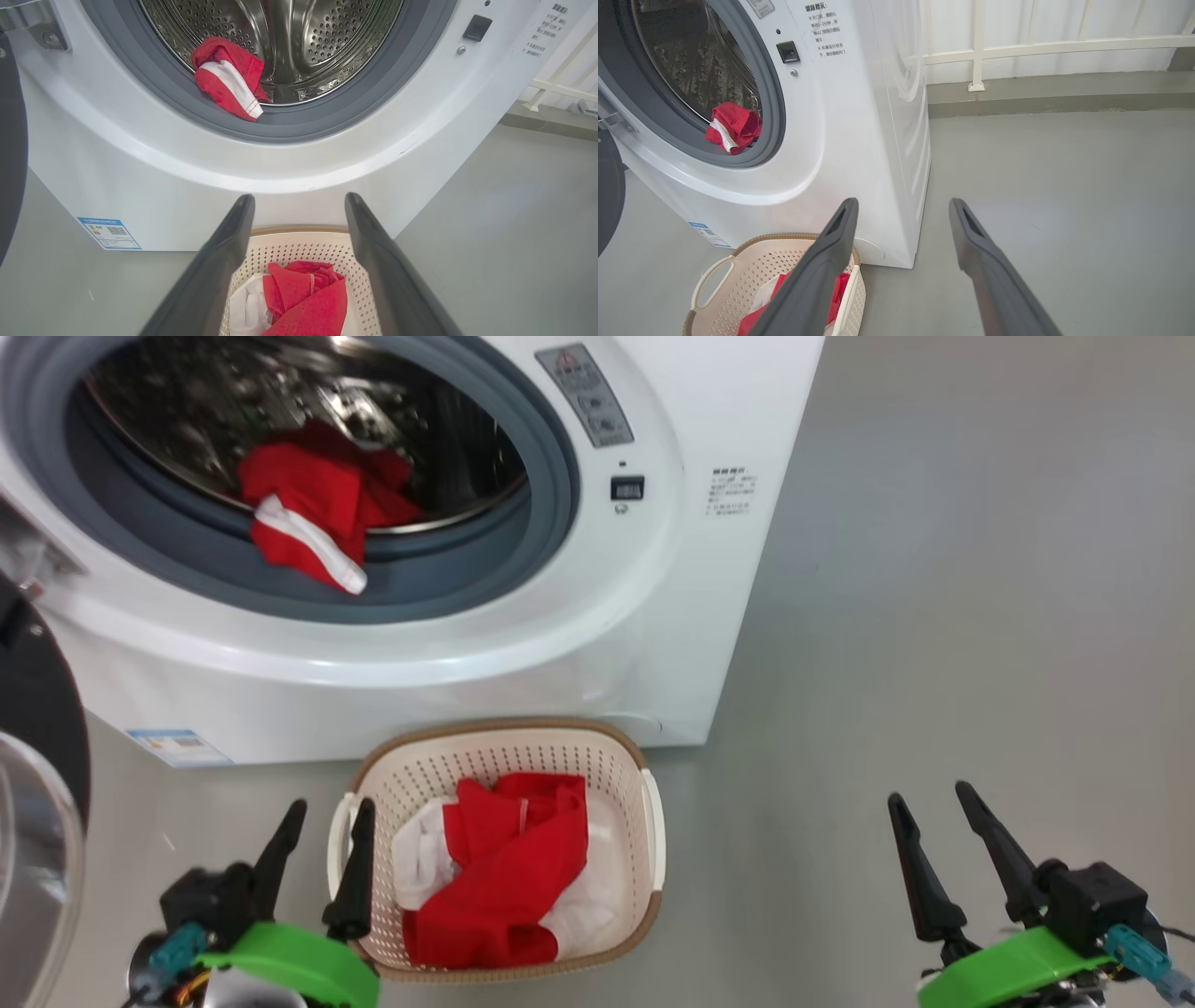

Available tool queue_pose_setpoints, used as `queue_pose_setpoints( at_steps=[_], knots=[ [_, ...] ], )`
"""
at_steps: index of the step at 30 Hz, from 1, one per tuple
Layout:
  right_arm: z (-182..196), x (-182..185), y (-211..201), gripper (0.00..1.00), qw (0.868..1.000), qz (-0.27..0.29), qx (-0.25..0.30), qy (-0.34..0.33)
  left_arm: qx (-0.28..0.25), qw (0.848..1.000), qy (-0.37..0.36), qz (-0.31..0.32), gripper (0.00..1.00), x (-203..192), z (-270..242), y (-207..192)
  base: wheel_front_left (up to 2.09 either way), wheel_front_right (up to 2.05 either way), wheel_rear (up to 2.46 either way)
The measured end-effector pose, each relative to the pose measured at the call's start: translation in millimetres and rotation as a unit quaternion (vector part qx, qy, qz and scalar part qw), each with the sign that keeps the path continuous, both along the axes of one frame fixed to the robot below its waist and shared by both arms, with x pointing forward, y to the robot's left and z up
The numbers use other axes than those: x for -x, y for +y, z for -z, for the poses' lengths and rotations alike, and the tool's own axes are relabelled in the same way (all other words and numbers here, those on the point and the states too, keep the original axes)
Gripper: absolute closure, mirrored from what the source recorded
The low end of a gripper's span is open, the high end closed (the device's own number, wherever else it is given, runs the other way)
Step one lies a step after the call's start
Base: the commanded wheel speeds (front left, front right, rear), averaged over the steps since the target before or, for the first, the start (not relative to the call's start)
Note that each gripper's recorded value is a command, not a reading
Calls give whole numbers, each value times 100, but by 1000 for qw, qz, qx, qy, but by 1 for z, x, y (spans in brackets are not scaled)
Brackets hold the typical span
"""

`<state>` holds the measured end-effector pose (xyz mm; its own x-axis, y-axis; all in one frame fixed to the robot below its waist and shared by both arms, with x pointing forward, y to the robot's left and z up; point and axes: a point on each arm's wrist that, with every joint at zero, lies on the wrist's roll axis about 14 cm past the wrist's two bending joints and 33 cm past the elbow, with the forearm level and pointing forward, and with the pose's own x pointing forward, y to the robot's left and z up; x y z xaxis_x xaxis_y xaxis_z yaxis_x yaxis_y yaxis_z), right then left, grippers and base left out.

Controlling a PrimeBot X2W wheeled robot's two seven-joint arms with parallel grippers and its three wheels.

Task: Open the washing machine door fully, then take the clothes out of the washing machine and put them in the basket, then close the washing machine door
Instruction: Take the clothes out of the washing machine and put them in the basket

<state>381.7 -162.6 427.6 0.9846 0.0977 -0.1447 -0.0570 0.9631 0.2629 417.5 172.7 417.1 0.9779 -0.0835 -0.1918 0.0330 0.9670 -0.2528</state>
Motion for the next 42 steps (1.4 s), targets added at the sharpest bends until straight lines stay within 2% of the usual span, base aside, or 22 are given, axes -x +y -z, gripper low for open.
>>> queue_pose_setpoints(
  at_steps=[19,42],
  knots=[
    [-16,37,-6,0,1000,5,3,-18,-28,995,-70,-58,0,65,-45,38,0,0,0],
    [-10,40,-13,0,1000,16,3,-7,-29,995,-63,-69,0,65,-40,39,0,0,0]
  ],
)
